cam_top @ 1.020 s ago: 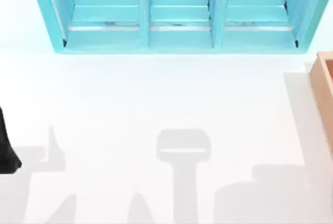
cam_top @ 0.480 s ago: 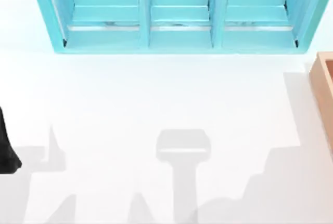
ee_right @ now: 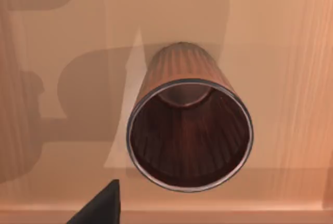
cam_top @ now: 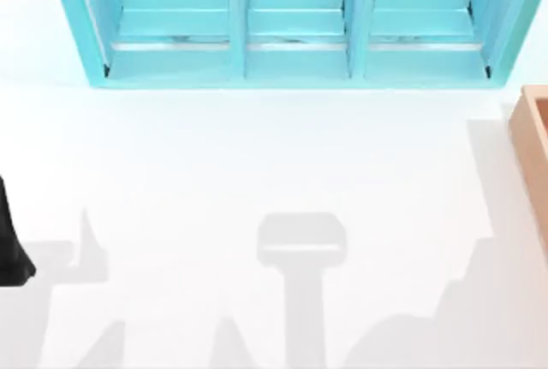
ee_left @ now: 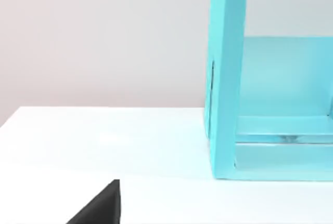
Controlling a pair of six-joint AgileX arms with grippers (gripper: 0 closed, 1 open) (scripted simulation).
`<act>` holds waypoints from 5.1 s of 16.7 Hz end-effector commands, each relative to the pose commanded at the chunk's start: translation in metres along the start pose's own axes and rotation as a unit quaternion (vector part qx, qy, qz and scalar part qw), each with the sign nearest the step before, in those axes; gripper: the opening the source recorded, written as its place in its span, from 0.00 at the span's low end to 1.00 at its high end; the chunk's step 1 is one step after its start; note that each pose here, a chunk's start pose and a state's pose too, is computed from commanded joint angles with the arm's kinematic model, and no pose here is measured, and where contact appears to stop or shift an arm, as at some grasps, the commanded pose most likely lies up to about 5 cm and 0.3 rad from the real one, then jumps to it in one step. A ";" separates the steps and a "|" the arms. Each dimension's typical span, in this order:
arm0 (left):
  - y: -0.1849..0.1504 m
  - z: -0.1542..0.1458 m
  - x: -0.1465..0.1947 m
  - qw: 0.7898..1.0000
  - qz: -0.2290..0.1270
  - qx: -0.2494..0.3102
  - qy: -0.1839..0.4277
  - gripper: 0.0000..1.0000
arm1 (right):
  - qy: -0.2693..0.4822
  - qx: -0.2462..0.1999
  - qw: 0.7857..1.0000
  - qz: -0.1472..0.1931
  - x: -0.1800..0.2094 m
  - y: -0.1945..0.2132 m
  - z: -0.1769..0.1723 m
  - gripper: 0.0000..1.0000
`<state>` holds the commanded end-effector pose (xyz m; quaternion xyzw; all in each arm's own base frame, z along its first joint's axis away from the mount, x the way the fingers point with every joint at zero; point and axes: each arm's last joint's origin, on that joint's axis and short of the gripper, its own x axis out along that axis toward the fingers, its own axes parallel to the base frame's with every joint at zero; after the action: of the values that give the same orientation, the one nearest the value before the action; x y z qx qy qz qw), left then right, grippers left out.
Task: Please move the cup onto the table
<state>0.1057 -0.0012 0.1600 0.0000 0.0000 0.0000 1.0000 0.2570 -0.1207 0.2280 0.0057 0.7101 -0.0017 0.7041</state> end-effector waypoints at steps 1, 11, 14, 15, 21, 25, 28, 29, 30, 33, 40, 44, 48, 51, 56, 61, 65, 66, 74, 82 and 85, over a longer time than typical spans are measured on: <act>0.000 0.000 0.000 1.000 0.000 0.000 0.000 1.00 | -0.003 0.000 1.000 -0.001 0.011 -0.001 0.001 1.00; 0.000 0.000 0.000 1.000 0.000 0.000 0.000 1.00 | -0.003 0.000 1.000 -0.001 0.069 0.000 -0.002 1.00; 0.000 0.000 0.000 1.000 0.000 0.000 0.000 1.00 | -0.003 0.000 1.000 -0.001 0.069 0.000 -0.002 0.77; 0.000 0.000 0.000 1.000 0.000 0.000 0.000 1.00 | -0.003 0.000 1.000 -0.001 0.069 0.000 -0.002 0.70; 0.000 0.000 0.000 1.000 0.000 0.000 0.000 1.00 | -0.003 0.000 1.000 -0.001 0.069 0.000 -0.002 0.25; 0.000 0.000 0.000 1.000 0.000 0.000 0.000 1.00 | -0.003 0.000 1.000 -0.001 0.069 0.000 -0.002 0.00; 0.000 0.000 0.000 1.000 0.000 0.000 0.000 1.00 | -0.003 0.000 1.000 -0.001 0.069 0.000 -0.002 0.00; 0.000 0.000 0.000 1.000 0.000 0.000 0.000 1.00 | -0.003 0.000 1.000 -0.001 0.069 0.000 -0.002 0.00; 0.000 0.000 0.000 1.000 0.000 0.000 0.000 1.00 | -0.003 0.000 1.000 -0.001 0.069 0.000 -0.002 0.00; 0.000 0.000 0.000 1.000 0.000 0.000 0.000 1.00 | -0.003 0.000 1.000 -0.001 0.068 0.000 -0.002 0.00; 0.000 0.000 0.000 1.000 0.000 0.000 0.000 1.00 | 0.000 -0.003 1.000 -0.001 0.020 0.049 0.008 0.00; 0.000 0.000 0.000 1.000 0.000 0.000 0.000 1.00 | 0.002 0.000 1.000 -0.001 -0.020 0.091 0.001 0.00; 0.000 0.000 0.000 1.000 0.000 0.000 0.000 1.00 | -0.003 0.000 1.000 -0.001 -0.031 0.101 -0.003 0.00; 0.000 0.000 0.000 1.000 0.000 0.000 0.000 1.00 | -0.001 0.002 1.000 0.000 -0.030 0.100 -0.002 0.00; 0.000 0.000 0.000 1.000 0.000 0.000 0.000 1.00 | -0.029 0.000 1.000 -0.012 -0.039 0.142 0.006 0.00; 0.000 0.000 0.000 1.000 0.000 0.000 0.000 1.00 | -0.022 -0.012 1.000 -0.017 -0.037 0.246 -0.008 0.00; 0.000 0.000 0.000 1.000 0.000 0.000 0.000 1.00 | -0.017 -0.014 0.999 -0.024 -0.033 0.316 -0.041 0.00; 0.000 0.000 0.000 1.000 0.000 0.000 0.000 1.00 | -0.016 -0.013 0.999 -0.026 -0.033 0.326 -0.047 0.00; 0.000 0.000 0.000 1.000 0.000 0.000 0.000 1.00 | -0.006 0.002 0.999 -0.032 -0.029 0.343 -0.056 0.00; 0.000 0.000 0.000 1.000 0.000 0.000 0.000 1.00 | -0.009 0.000 1.000 -0.030 0.026 0.348 -0.055 0.00; 0.000 0.000 0.000 1.000 0.000 0.000 0.000 1.00 | -0.006 0.000 0.999 -0.033 0.036 0.348 -0.056 0.00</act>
<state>0.1057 -0.0012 0.1600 0.0000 0.0000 0.0000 1.0000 0.2044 0.2281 0.1946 -0.0178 0.7055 -0.0251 0.7080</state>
